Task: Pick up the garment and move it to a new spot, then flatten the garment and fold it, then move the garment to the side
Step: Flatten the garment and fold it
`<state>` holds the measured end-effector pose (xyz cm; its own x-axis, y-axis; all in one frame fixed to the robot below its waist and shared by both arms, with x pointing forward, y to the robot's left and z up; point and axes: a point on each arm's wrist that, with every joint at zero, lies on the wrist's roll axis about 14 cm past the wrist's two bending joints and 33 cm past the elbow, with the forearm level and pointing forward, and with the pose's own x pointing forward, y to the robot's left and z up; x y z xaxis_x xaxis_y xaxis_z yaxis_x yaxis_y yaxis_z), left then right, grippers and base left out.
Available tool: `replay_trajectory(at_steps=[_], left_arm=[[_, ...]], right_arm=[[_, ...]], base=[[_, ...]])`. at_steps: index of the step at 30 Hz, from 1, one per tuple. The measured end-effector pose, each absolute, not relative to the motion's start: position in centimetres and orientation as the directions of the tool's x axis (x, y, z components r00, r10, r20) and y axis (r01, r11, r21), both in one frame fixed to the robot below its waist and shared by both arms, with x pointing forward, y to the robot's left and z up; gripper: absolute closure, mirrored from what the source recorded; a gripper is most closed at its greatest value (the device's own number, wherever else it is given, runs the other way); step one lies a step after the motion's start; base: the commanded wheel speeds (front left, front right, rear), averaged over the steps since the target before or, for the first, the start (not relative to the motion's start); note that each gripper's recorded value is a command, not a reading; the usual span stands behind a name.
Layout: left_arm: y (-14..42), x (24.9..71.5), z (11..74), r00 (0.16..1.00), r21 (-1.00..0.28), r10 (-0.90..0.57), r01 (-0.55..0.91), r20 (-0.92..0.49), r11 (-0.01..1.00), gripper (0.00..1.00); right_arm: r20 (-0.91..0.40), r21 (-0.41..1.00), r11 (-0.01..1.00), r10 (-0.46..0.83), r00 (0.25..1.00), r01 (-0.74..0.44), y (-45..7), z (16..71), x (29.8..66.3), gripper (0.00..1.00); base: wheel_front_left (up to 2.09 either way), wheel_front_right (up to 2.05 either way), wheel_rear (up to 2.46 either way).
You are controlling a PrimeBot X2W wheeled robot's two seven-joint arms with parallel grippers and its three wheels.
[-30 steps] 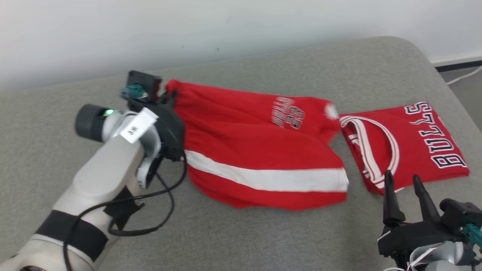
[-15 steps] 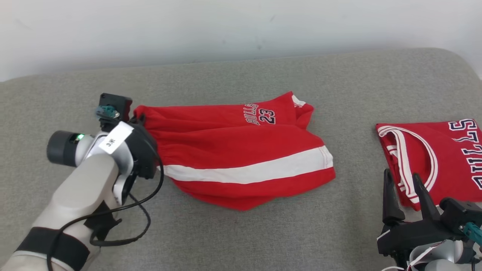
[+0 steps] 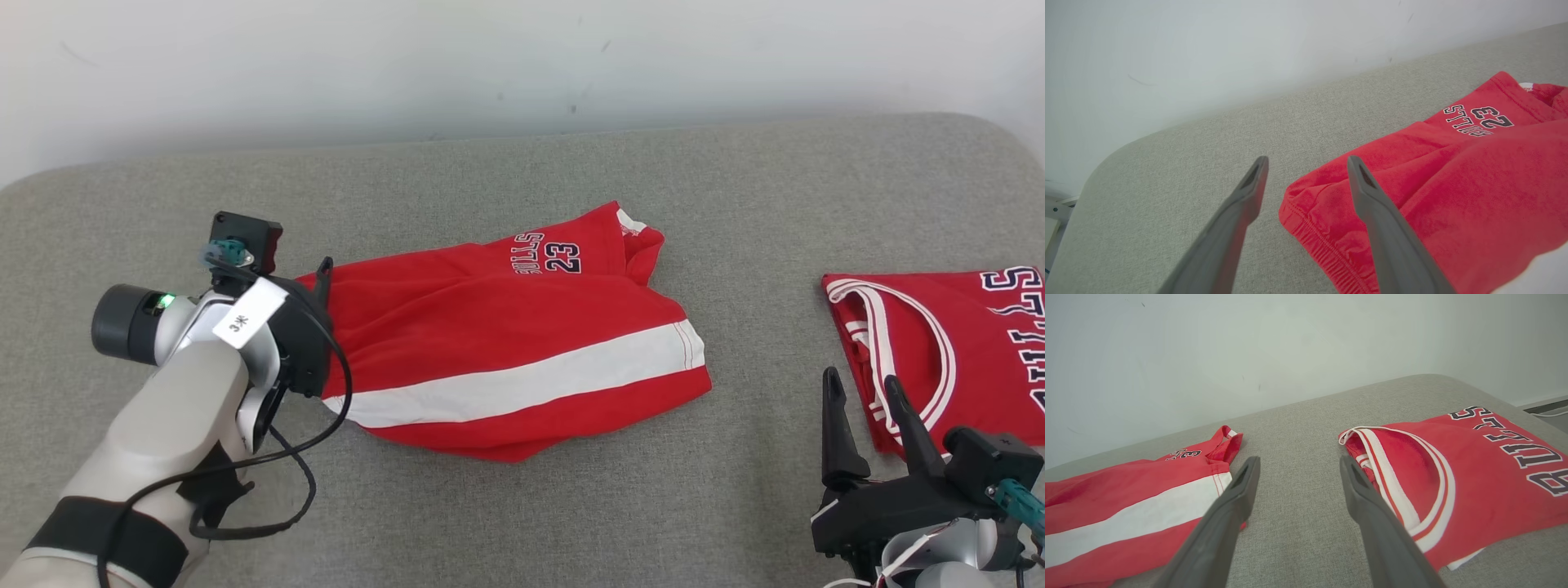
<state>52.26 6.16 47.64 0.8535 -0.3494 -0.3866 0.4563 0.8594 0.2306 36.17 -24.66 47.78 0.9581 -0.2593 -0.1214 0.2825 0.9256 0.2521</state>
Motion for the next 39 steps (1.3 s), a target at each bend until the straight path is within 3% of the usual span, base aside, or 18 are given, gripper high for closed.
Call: replay_trajectory(at_steps=[8, 20, 31, 39], left_arm=[[8.3, 51.6, 47.0, 0.870, 0.155, -0.298, 0.382, -0.393, 0.911, 0.00], [9.6, 44.7, 41.9, 0.827, 0.069, -0.303, 0.378, -0.474, 0.923, 0.00], [9.2, 41.9, 40.3, 0.801, 0.032, -0.335, 0.402, -0.496, 0.915, 0.00], [7.0, 41.5, 39.9, 0.756, -0.030, -0.387, 0.438, -0.528, 0.898, 0.00]], right_arm=[[-0.115, 0.253, 0.921, -0.274, 0.955, 0.295, -25.0, 48.0, 35.9, 0.00], [-0.119, 0.241, 0.929, -0.259, 0.959, 0.281, -25.0, 48.2, 34.6, 0.00], [-0.277, 0.183, 0.980, -0.030, 0.960, 0.084, -21.5, 46.5, 36.7, 0.00], [-0.424, 0.171, 0.985, 0.106, 0.900, -0.035, -20.0, 45.6, 39.5, 0.00]], base=[[0.00, 0.00, 0.00], [0.00, 0.00, 0.00], [0.00, 0.00, 0.00], [0.00, 0.00, 0.00]])
